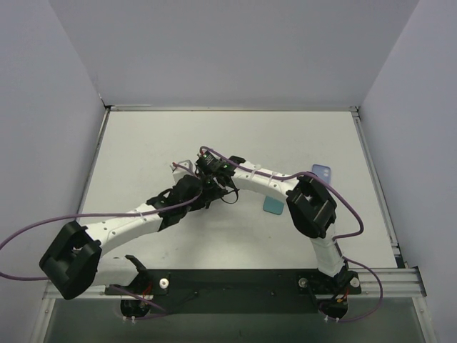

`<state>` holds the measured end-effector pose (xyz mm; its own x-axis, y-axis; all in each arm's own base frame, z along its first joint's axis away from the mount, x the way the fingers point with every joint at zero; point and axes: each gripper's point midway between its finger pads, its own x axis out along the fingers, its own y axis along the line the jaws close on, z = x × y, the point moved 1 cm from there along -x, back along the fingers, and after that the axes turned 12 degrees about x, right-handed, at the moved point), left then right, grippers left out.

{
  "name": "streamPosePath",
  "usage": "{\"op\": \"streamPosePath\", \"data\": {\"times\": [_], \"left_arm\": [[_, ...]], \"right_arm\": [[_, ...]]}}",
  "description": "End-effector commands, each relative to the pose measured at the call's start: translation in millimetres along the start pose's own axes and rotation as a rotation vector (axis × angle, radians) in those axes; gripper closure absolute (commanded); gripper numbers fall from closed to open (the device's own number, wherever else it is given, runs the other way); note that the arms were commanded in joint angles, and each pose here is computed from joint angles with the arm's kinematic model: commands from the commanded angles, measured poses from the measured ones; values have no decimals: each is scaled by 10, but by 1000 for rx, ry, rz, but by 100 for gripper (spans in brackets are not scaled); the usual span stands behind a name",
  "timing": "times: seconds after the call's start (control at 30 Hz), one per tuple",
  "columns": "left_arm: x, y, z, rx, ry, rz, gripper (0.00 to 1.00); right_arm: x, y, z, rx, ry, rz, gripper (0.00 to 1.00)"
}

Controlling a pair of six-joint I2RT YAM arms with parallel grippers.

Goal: Take the phone out of the phone case
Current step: Remove the phone case from the phone.

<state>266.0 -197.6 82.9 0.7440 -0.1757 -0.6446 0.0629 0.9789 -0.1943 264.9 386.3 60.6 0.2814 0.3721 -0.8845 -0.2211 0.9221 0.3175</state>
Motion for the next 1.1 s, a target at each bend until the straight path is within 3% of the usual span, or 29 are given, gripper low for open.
{"op": "streamPosePath", "data": {"times": [0.0,0.33,0.53,1.07], "left_arm": [[168,420,-241,-36,59,195,71],[241,483,-356,-35,108,252,74],[258,551,-424,-54,129,269,99],[-6,635,-138,-117,40,236,100]], "right_arm": [[157,-54,-571,-35,180,-17,100],[121,-100,-557,-26,168,-18,100],[64,-214,-539,-5,156,-21,100],[-104,-672,-493,37,133,-40,100]]}}
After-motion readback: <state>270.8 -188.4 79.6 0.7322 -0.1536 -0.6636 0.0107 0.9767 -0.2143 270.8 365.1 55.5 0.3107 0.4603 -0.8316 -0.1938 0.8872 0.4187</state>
